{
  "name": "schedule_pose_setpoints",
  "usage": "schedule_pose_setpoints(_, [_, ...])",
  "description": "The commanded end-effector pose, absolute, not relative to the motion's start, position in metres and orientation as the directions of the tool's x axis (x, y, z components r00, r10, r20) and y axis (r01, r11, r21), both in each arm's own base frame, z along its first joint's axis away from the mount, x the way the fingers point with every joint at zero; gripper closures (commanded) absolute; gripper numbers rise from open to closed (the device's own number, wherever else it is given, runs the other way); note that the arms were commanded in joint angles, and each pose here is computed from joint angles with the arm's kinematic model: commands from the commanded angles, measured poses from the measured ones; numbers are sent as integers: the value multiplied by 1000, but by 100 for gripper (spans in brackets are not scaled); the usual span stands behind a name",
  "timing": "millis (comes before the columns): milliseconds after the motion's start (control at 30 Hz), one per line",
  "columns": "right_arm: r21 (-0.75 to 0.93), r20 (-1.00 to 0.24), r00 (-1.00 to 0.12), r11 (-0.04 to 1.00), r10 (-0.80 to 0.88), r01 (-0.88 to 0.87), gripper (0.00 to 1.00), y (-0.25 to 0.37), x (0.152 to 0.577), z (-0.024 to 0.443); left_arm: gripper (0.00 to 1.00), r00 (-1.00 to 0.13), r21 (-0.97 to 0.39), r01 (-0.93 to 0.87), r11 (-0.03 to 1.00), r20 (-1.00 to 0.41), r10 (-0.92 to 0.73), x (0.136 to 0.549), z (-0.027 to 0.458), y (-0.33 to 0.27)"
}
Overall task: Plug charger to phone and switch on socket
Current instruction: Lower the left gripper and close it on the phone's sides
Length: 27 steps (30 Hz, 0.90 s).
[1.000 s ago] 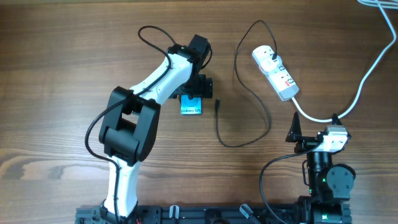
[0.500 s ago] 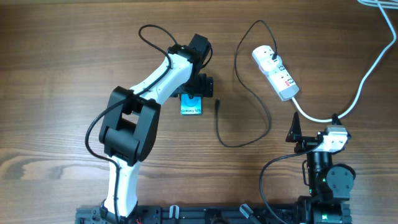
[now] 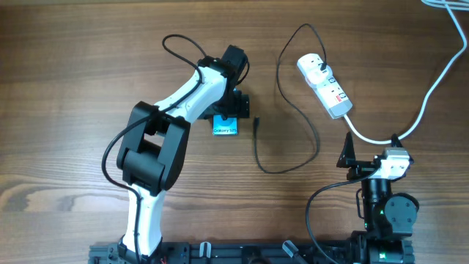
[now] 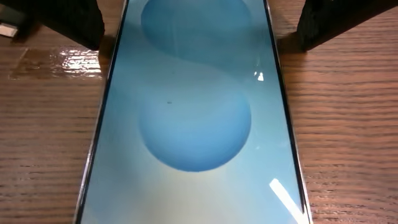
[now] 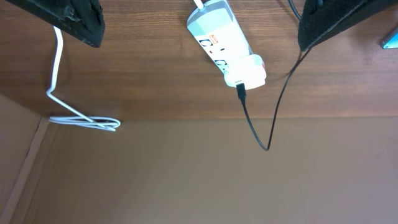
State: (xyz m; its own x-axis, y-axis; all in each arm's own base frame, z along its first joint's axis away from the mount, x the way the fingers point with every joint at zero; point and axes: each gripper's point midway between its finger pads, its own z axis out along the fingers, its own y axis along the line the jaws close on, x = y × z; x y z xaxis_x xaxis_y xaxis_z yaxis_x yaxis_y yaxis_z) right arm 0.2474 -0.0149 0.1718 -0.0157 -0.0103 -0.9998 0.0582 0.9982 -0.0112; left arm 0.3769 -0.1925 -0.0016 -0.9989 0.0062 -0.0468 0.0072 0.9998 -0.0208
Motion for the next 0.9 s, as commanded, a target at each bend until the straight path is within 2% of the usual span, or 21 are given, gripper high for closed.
schedule_pose_setpoints(0, [3,-1000,-6,998,3,69,0,-17,247,174,0,-1000,-5,0,1000,-15,-1,368,-18,-189])
schedule_pose_setpoints(300, [3,-1000,-6,998,3,69,0,-17,247,174,0,-992,9,-23,1000,-121,-22,391,-16,-189])
schedule_pose_setpoints(600, [3,-1000,-6,998,3,69,0,-17,247,174,0,-996,26,-31,999,-80,-29,381,-17,-184])
schedule_pose_setpoints(800, [3,-1000,-6,998,3,69,0,-17,247,174,5,-998,16,-29,999,-55,-28,376,-18,-186])
schedule_pose_setpoints(867, [3,-1000,-6,998,3,69,0,-17,247,174,12,-998,11,-29,1000,-52,-28,376,-18,-187])
